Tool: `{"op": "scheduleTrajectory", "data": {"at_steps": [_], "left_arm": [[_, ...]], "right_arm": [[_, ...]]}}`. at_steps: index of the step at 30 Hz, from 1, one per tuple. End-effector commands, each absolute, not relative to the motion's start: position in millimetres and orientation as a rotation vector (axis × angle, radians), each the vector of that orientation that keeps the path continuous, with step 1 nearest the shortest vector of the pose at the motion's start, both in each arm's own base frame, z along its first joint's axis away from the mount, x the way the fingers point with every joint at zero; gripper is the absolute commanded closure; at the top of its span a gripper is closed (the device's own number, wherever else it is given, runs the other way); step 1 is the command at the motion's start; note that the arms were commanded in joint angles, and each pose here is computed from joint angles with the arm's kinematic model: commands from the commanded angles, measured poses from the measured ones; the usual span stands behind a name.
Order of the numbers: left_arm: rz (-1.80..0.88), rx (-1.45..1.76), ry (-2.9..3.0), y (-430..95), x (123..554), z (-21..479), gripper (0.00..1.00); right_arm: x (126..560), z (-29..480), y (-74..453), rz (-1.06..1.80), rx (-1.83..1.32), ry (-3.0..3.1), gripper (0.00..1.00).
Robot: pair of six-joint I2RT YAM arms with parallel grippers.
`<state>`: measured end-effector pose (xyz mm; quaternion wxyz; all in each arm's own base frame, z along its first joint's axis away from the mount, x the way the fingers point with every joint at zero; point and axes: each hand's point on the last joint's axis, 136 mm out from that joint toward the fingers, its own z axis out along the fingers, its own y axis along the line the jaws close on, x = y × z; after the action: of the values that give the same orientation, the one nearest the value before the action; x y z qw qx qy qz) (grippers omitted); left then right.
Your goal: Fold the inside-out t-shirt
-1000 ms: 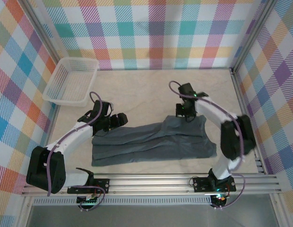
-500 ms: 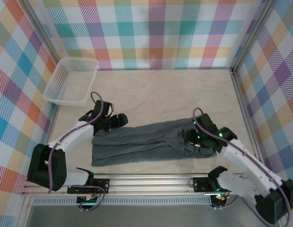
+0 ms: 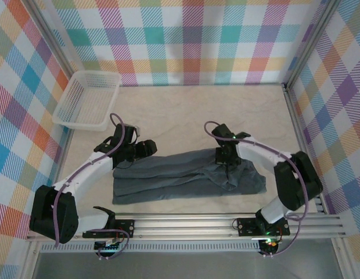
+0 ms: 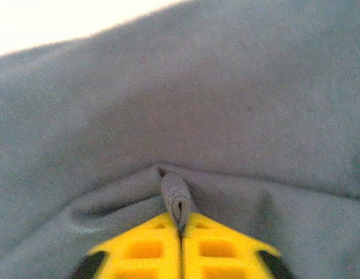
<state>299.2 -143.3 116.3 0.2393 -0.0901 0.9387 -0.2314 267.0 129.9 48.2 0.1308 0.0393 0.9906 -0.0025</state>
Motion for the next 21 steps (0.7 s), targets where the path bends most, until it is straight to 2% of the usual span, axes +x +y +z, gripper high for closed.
{"op": "scheduleTrajectory", "data": {"at_steps": [1, 4, 6, 7, 10, 11, 13, 14, 15, 17, 19, 21], "left_arm": [[-0.590, -0.231, 2.601, -139, 290, 109, 0.24], [-0.606, -0.241, 2.610, -141, 290, 103, 0.23], [-0.621, -0.248, 2.623, -144, 289, 98, 0.23], [-0.622, -0.254, 2.634, -144, 287, 95, 0.24], [-0.558, -0.317, 2.672, -136, 279, 87, 0.38], [-0.515, -0.352, 2.688, -131, 275, 84, 0.51], [-0.417, -0.405, 2.714, -121, 267, 78, 0.95], [-0.354, -0.430, 2.727, -115, 264, 75, 1.00], [-0.307, -0.449, 2.741, -111, 261, 72, 1.00], [-0.245, -0.490, 2.767, -106, 258, 64, 1.00], [-0.211, -0.521, 2.796, -105, 258, 55, 1.00], [-0.157, -0.562, 2.815, -103, 263, 46, 1.00]], "right_arm": [[219, 52, 113, 0.063, 0.235, 2.929, 1.00], [187, 57, 108, 0.204, 0.349, 2.910, 0.84], [166, 47, 112, 0.328, 0.427, 2.927, 0.61], [158, 42, 112, 0.358, 0.458, 2.935, 0.57], [159, 50, 105, 0.312, 0.468, 2.915, 0.48], [169, 63, 105, 0.298, 0.434, 2.878, 0.47], [192, 85, 107, 0.276, 0.353, 2.803, 0.54], [205, 92, 107, 0.233, 0.316, 2.780, 0.63], [217, 95, 102, 0.166, 0.299, 2.767, 0.75], [238, 90, 93, 0.068, 0.303, 2.777, 0.92], [257, 76, 87, 0.041, 0.339, 2.813, 0.98], [273, 59, 84, 0.071, 0.380, 2.857, 1.00]]}}
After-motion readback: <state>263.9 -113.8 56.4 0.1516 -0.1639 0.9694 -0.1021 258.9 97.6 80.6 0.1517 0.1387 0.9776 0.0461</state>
